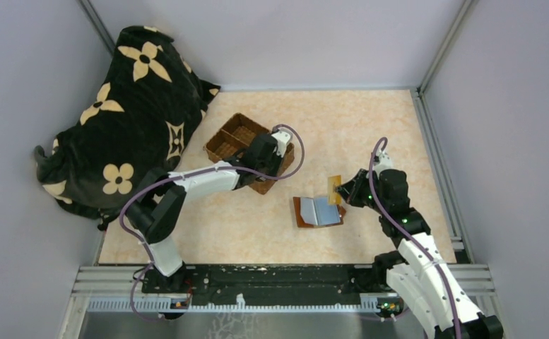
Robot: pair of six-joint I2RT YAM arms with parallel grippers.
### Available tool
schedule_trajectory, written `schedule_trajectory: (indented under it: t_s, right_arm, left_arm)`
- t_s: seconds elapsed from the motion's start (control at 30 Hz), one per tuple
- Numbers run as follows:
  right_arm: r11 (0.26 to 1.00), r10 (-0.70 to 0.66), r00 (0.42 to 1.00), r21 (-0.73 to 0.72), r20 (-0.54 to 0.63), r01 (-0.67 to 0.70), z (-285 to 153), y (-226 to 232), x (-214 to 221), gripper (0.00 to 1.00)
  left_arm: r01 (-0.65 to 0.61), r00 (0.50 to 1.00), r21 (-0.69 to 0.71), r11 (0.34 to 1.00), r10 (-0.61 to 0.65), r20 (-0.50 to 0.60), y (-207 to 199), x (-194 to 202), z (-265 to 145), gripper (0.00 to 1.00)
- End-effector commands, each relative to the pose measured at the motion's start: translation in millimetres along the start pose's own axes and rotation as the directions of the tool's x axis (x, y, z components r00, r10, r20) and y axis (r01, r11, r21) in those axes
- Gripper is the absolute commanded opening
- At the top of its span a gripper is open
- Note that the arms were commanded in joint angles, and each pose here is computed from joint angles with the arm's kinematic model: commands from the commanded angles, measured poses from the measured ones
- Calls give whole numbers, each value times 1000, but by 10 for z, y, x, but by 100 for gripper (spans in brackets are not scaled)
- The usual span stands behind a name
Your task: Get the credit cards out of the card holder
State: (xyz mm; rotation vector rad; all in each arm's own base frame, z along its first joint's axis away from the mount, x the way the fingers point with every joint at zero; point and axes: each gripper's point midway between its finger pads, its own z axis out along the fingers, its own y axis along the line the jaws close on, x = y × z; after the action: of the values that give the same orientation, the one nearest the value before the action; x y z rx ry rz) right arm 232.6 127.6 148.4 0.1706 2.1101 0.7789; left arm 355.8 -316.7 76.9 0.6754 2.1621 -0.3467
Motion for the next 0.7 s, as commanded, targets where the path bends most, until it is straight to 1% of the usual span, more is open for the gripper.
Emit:
schedule_trajectory:
  t_s: [0.0, 0.2, 0.3, 0.57, 0.67]
  right_arm:
    - [999, -25, 998, -19, 57, 27, -45, 103, -203, 0]
    - [999, -30, 998, -23, 64, 32, -48, 125, -241, 0]
    - [999, -30, 997, -25, 64, 32, -41, 134, -252, 0]
    - [999, -33, 997, -40, 65, 36, -22, 185, -306, 0]
    - [998, -38, 997, -52, 62, 41, -8, 218, -326, 0]
  left_arm:
    - [43, 999, 143, 989, -42, -10, -345, 29, -277, 0]
    - [65, 998, 211, 975, -61, -27, -632, 170, -561, 0]
    - [96, 995, 250, 964, -86, -51, -782, 290, -688, 0]
    - [162, 983, 305, 938, -127, -130, -1120, 812, -936, 0]
    - [179, 980, 323, 929, -139, -143, -1220, 914, -1045, 0]
